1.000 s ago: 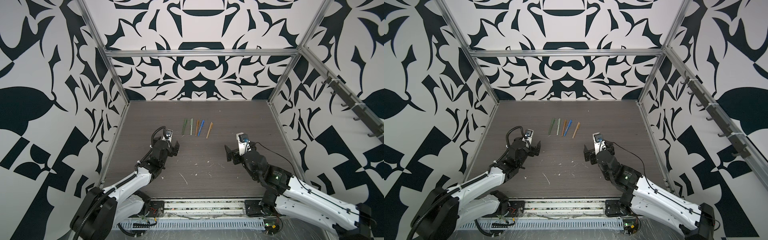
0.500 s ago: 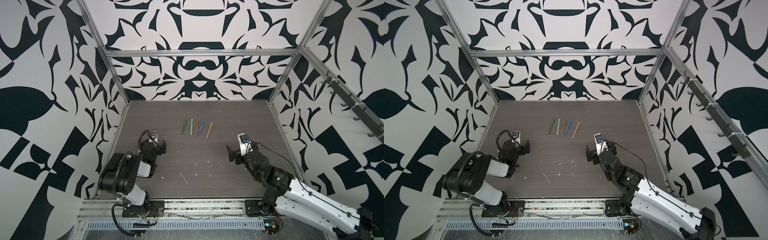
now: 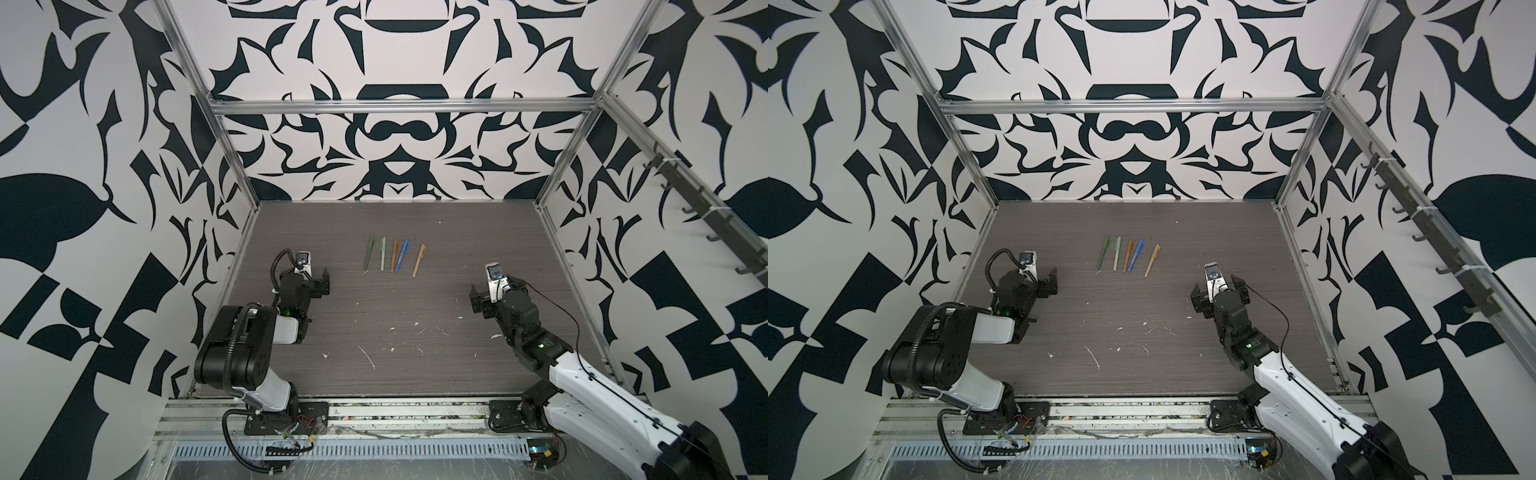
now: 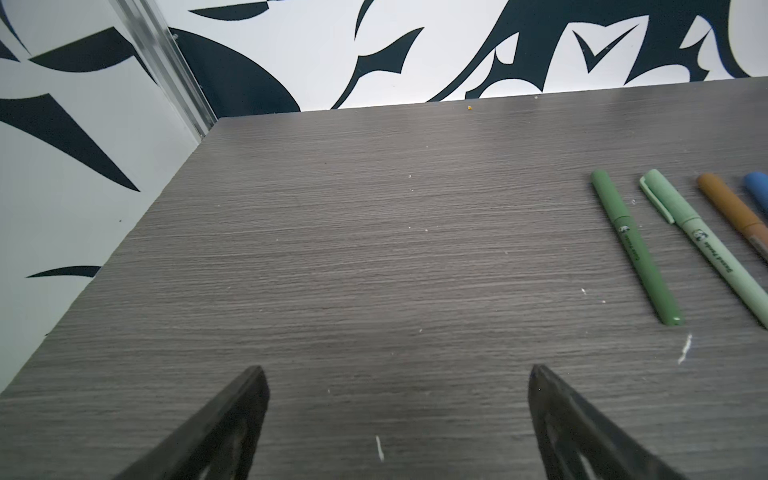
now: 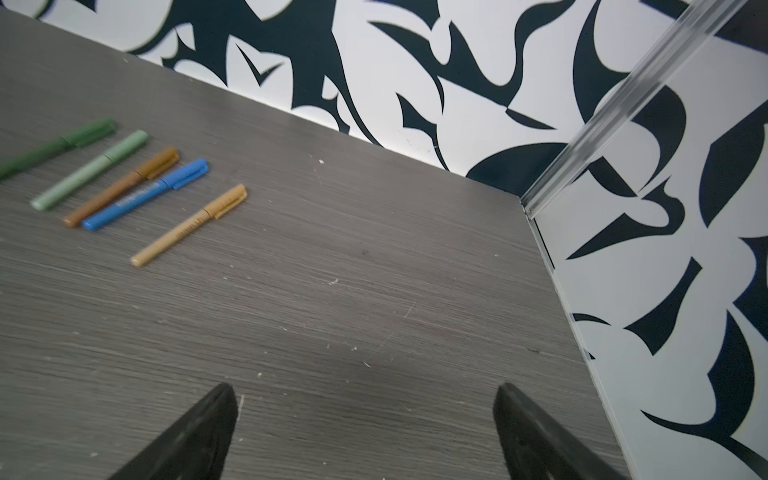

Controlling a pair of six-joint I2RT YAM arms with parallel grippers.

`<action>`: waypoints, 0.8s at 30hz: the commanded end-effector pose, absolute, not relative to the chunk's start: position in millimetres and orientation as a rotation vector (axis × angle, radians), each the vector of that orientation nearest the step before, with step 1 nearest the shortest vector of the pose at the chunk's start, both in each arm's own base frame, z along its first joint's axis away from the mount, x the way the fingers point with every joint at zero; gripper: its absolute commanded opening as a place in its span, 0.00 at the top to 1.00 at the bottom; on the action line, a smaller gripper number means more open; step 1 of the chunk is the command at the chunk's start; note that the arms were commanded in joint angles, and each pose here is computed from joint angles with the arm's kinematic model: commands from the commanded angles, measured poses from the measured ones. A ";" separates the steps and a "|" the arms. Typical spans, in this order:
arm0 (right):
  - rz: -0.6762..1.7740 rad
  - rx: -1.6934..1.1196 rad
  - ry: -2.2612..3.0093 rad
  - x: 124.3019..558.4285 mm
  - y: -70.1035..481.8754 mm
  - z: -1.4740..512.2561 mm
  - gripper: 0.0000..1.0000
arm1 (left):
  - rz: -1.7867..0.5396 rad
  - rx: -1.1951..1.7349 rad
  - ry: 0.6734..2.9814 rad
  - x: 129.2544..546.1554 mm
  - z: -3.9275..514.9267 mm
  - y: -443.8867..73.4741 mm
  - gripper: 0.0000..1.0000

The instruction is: Insert the pens into the pen caps

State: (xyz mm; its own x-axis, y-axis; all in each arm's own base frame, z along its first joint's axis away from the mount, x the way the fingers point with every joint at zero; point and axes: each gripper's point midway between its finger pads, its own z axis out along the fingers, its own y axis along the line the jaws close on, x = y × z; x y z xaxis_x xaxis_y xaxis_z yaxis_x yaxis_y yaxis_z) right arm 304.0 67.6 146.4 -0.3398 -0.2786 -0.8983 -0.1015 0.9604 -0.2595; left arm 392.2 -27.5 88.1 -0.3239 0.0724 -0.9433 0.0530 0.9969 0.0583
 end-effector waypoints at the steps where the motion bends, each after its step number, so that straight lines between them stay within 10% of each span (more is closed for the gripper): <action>1: -0.153 -0.232 1.799 326.0 63.5 149.4 0.00 | 0.000 0.095 1.902 391.7 88.7 -29.6 0.01; 24: -0.346 0.142 1.868 376.6 -8.6 89.9 0.00 | 0.001 0.096 1.901 391.6 88.6 -29.5 0.01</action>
